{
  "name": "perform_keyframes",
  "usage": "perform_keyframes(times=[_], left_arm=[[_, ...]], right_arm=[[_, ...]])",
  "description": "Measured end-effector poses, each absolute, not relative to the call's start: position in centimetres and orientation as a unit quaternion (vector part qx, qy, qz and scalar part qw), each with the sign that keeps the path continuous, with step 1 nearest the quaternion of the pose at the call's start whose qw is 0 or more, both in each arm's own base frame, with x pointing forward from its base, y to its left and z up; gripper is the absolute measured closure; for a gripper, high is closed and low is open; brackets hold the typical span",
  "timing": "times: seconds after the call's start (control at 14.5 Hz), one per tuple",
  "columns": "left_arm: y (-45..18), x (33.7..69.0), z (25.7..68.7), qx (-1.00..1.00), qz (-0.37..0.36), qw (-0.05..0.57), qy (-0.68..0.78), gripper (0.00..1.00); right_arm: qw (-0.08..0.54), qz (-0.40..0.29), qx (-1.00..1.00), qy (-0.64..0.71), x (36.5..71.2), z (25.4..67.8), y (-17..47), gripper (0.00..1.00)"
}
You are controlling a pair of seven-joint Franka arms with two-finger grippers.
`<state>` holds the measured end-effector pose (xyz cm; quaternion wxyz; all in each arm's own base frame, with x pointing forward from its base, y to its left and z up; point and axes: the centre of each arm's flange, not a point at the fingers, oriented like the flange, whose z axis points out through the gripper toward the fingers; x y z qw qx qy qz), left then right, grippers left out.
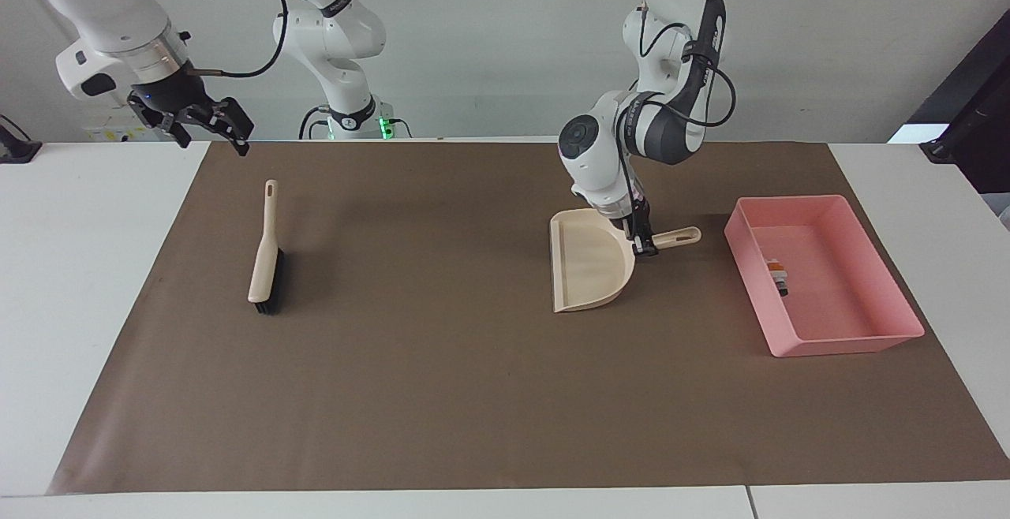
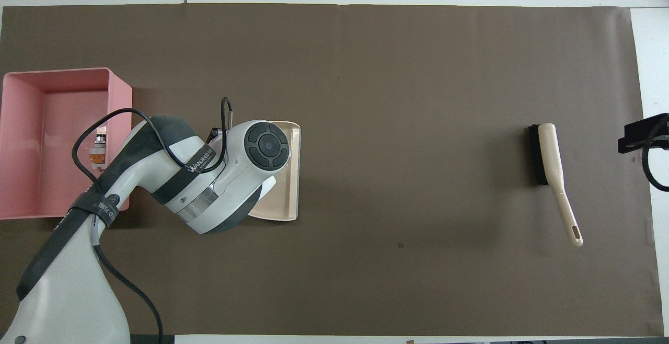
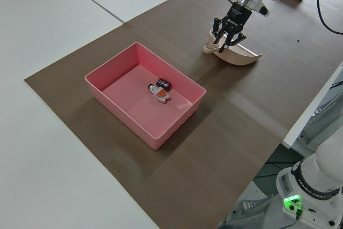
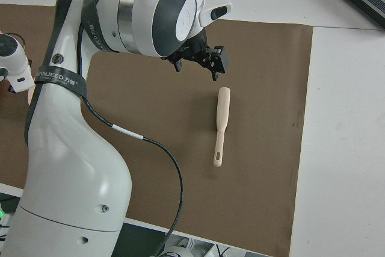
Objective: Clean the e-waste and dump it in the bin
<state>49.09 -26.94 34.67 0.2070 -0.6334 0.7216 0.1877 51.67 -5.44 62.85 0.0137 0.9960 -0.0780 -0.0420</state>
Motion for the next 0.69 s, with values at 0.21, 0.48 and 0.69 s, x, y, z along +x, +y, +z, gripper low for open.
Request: perform_keyframes(times=[0.21,0.48,0.69], left_arm=[[-27.2,48.9,34.8,-0.632,0.188,0.208,0.723,0.40],[-24.6,49.3,37.6,-0.710,0.181,0.219,0.645,0.01],[-21.1,49.8,39.7,-0.799,0.171,0.221,0.533,0.01]], right_arm=[[0.013,-0.041,0.997,-0.060,51.5,63.7,-5.2,0.00],[0.015,-0.038,0.998,-0.043,51.6,64.3,-3.1,0.00],[0.015,-0.038,0.998,-0.050,51.7,64.2,-2.7,0.00]])
